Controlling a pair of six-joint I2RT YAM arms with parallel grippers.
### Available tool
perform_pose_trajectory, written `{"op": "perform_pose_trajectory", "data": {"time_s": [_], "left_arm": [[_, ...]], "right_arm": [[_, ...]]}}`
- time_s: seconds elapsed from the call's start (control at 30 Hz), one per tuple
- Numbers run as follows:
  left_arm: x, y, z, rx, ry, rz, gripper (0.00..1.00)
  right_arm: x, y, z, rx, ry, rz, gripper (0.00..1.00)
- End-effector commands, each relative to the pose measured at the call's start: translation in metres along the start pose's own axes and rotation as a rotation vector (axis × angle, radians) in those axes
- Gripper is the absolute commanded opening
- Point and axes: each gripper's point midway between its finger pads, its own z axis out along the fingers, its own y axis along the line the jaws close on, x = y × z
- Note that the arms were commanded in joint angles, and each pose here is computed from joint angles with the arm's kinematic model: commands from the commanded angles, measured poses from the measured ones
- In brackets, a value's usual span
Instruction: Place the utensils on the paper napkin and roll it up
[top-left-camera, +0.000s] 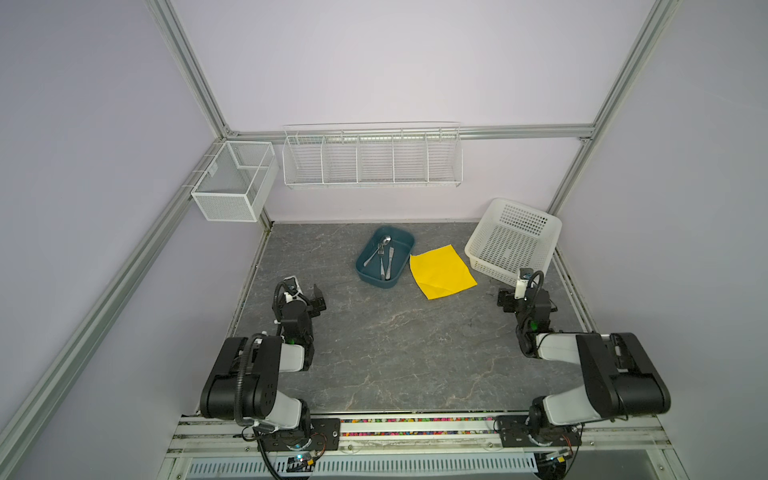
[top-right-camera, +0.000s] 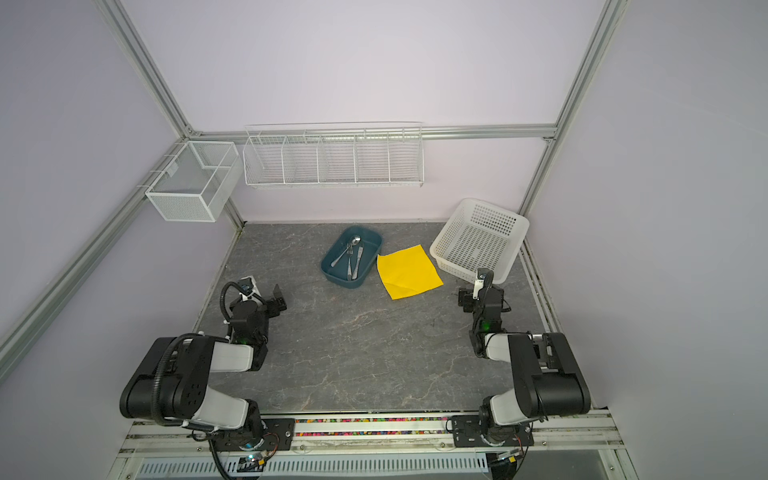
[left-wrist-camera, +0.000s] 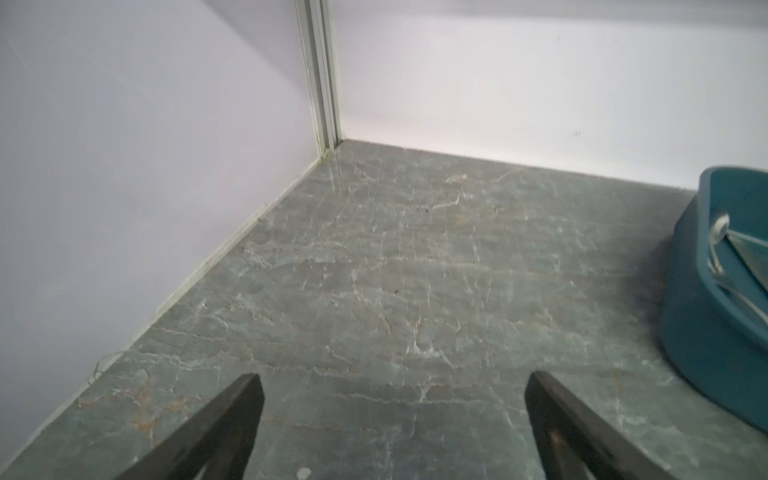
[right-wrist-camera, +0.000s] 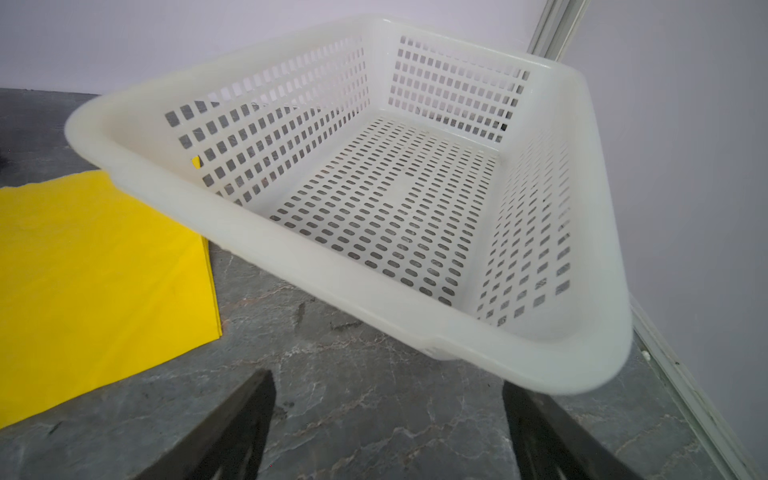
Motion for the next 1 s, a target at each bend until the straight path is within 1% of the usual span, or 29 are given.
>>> {"op": "perform_pose_trajectory", "data": {"time_s": [0.0, 0.07, 0.1, 0.13, 0.2, 0.27, 0.3, 0.33, 0.43, 0.47, 0.5, 0.53, 0.57, 0.6, 0.63, 0.7, 0.77, 0.8, 0.87, 0.97], "left_arm": [[-0.035, 0.012, -0.004, -0.066, -0.027, -0.072, 0.99], [-0.043, 0.016, -0.008, -0.100, 0.041, -0.120, 0.99], [-0.049, 0.017, -0.011, -0.106, 0.058, -0.154, 0.99], [-0.056, 0.018, -0.015, -0.112, 0.059, -0.193, 0.99], [-0.066, 0.019, -0.020, -0.119, 0.048, -0.273, 0.99], [-0.072, 0.020, -0.026, -0.121, 0.048, -0.347, 0.99], [-0.072, 0.022, -0.030, -0.134, 0.067, -0.400, 0.99], [-0.069, 0.023, -0.034, -0.140, 0.103, -0.425, 0.99], [-0.066, 0.006, -0.045, -0.040, 0.181, -0.401, 0.99], [-0.062, 0.000, -0.048, -0.006, 0.215, -0.411, 0.99], [-0.061, -0.008, -0.051, 0.038, 0.238, -0.422, 0.99], [-0.058, -0.019, -0.055, 0.102, 0.266, -0.428, 0.99], [-0.057, -0.027, -0.059, 0.150, 0.285, -0.442, 0.99], [-0.055, -0.033, -0.063, 0.182, 0.305, -0.482, 0.99], [-0.051, -0.038, -0.065, 0.207, 0.323, -0.533, 0.99], [-0.048, -0.050, -0.071, 0.277, 0.342, -0.587, 0.99], [-0.042, -0.054, -0.075, 0.298, 0.365, -0.641, 0.99], [-0.040, -0.055, -0.077, 0.305, 0.375, -0.661, 0.99], [-0.036, -0.058, -0.081, 0.326, 0.390, -0.676, 0.99], [-0.027, -0.057, -0.087, 0.319, 0.427, -0.674, 0.99]], "right_arm": [[-0.024, -0.002, -0.010, 0.005, 0.087, 0.021, 0.90], [-0.036, -0.001, -0.022, -0.011, 0.132, 0.070, 0.89], [-0.045, -0.001, -0.029, -0.018, 0.142, 0.124, 0.89], [-0.052, 0.005, -0.038, -0.057, 0.157, 0.165, 0.89], [-0.062, 0.024, -0.052, -0.176, 0.201, 0.223, 0.89], [-0.066, 0.043, -0.063, -0.290, 0.255, 0.253, 0.89], [-0.068, 0.052, -0.067, -0.341, 0.279, 0.290, 0.89], [-0.072, 0.065, -0.071, -0.416, 0.288, 0.326, 0.89], [-0.079, 0.108, -0.078, -0.641, 0.335, 0.432, 0.89], [-0.079, 0.122, -0.078, -0.689, 0.367, 0.431, 0.89], [-0.077, 0.133, -0.077, -0.706, 0.396, 0.418, 0.89], [-0.070, 0.145, -0.075, -0.718, 0.438, 0.391, 0.89], [-0.077, 0.158, -0.074, -0.743, 0.442, 0.356, 0.89], [-0.072, 0.173, -0.072, -0.756, 0.469, 0.317, 0.89], [-0.064, 0.183, -0.065, -0.740, 0.505, 0.290, 0.89], [-0.053, 0.196, -0.052, -0.711, 0.564, 0.249, 0.93], [-0.043, 0.204, -0.037, -0.659, 0.601, 0.206, 0.92], [-0.041, 0.209, -0.031, -0.654, 0.606, 0.197, 0.92], [-0.036, 0.223, -0.025, -0.678, 0.633, 0.182, 0.93], [-0.024, 0.243, -0.015, -0.686, 0.683, 0.137, 0.95]]}}
